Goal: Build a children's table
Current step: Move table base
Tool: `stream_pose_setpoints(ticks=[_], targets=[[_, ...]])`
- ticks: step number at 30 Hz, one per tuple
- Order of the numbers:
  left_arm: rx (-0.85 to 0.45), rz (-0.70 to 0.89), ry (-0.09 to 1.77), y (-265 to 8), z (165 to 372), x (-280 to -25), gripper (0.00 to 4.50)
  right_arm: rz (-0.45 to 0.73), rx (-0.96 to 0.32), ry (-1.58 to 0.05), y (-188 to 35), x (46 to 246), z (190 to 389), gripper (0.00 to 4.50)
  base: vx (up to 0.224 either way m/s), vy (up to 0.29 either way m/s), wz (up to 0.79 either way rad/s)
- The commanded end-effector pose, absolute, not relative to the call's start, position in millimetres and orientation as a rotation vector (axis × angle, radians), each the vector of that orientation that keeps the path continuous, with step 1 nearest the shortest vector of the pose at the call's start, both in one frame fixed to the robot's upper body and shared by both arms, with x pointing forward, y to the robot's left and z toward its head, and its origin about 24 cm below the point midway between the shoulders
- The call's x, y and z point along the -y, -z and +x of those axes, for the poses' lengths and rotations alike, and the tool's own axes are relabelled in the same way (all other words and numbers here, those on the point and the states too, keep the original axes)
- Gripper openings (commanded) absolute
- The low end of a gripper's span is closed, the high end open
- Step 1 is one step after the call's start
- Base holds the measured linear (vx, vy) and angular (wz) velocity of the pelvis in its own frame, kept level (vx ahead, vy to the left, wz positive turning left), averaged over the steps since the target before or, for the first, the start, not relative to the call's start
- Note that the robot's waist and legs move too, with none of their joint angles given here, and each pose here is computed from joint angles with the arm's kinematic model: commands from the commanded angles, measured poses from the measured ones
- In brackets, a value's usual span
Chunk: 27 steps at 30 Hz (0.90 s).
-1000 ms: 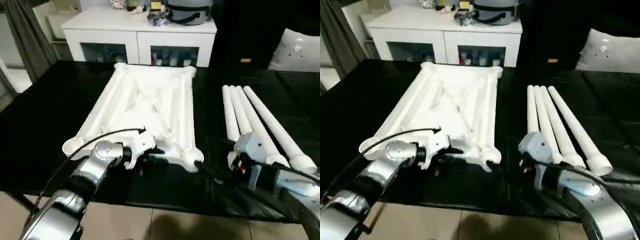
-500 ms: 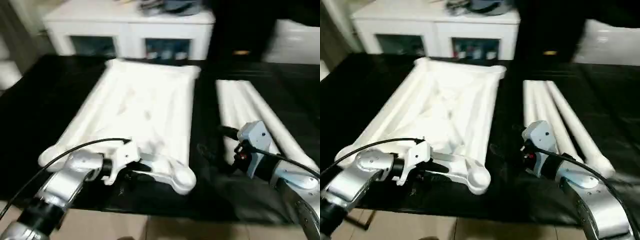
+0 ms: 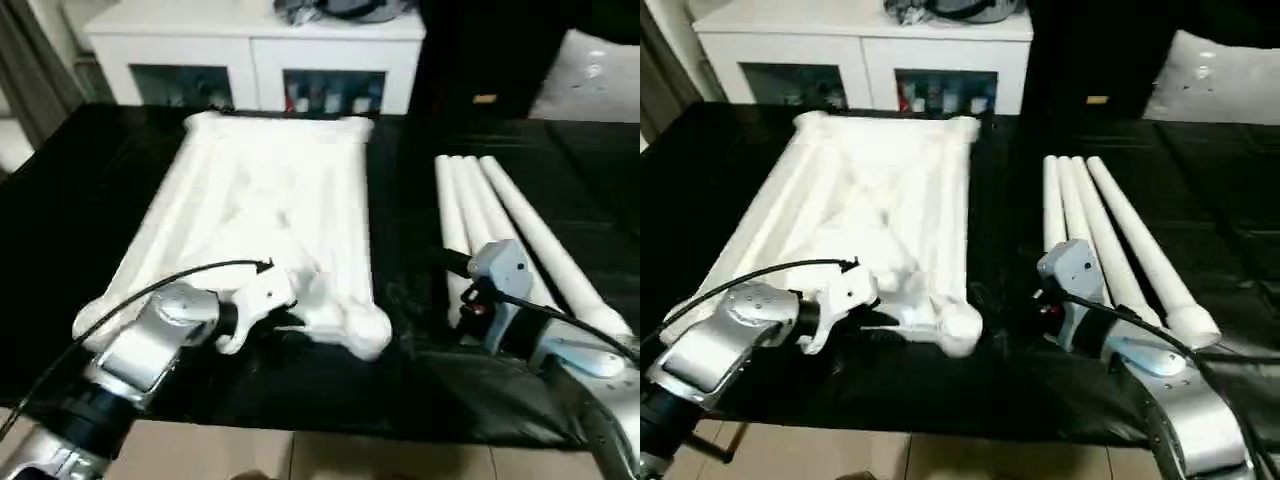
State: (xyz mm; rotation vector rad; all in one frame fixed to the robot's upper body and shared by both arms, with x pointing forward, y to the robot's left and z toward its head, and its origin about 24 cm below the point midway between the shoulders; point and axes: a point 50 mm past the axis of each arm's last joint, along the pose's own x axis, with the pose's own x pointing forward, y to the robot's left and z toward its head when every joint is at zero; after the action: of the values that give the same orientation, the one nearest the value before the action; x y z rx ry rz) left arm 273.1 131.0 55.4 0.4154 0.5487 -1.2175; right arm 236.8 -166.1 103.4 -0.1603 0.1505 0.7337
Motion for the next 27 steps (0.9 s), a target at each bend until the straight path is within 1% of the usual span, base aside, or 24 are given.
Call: stream_pose_setpoints(ticks=[1,4,6,7,11,12,16,17,18,21,23,24,25,27], targets=[[-0.431,0.426,1.168,-79.1,282.5,-131.9,0.64,-0.159,-0.151,-0.736,-103.1,162.6,238.6,4.50,0.000,0.000,0.00],[-0.408,0.417,1.189,-79.7,279.4,-127.5,0.64,-0.157,-0.153,-0.736,-102.1,161.0,239.0,4.50,0.000,0.000,0.00],[-0.393,0.422,1.190,-79.8,278.8,-124.7,0.64,-0.150,-0.159,-0.709,-100.8,163.1,241.3,4.50,0.000,0.000,0.00],[-0.387,0.422,1.194,-79.9,278.5,-123.5,0.80,-0.142,-0.162,-0.698,-100.3,164.3,242.4,4.50,0.000,0.000,0.00],[-0.359,0.426,1.189,-79.9,281.0,-120.4,1.24,-0.108,-0.160,-0.679,-100.9,166.9,243.8,4.50,0.000,0.000,0.00],[-0.353,0.427,1.193,-80.3,280.8,-120.1,1.24,-0.109,-0.156,-0.673,-101.3,167.0,244.0,4.50,0.000,0.000,0.00],[-0.342,0.403,1.217,-82.8,276.9,-120.8,1.54,-0.086,-0.131,-0.643,-104.5,166.3,245.5,4.50,0.000,0.000,0.00],[-0.318,0.378,1.220,-85.5,274.1,-121.2,1.70,-0.063,-0.103,-0.598,-108.2,167.1,248.9,4.50,0.000,0.000,0.00],[-0.317,0.376,1.220,-85.7,274.0,-121.2,1.70,-0.063,-0.102,-0.596,-108.3,167.1,249.1,4.50,0.000,0.000,0.00],[-0.269,0.304,1.190,-91.1,271.3,-121.2,1.95,-0.050,-0.092,-0.515,-111.9,168.6,253.6,4.50,0.000,0.000,0.00],[-0.192,0.199,1.092,-98.9,270.6,-121.5,2.12,-0.038,-0.162,-0.373,-107.8,172.8,257.0,4.50,0.000,0.000,0.00],[-0.184,0.188,1.079,-99.7,270.6,-121.7,2.12,-0.037,-0.171,-0.360,-107.1,173.1,257.1,4.50,0.000,0.000,0.00],[-0.146,0.145,1.019,-104.7,267.9,-123.1,2.30,-0.031,-0.228,-0.294,-101.9,174.1,255.7,4.50,0.000,0.000,0.00],[-0.139,0.143,0.992,-106.1,262.9,-124.8,2.47,-0.039,-0.283,-0.225,-96.3,175.7,254.9,4.50,0.000,0.000,0.00]])
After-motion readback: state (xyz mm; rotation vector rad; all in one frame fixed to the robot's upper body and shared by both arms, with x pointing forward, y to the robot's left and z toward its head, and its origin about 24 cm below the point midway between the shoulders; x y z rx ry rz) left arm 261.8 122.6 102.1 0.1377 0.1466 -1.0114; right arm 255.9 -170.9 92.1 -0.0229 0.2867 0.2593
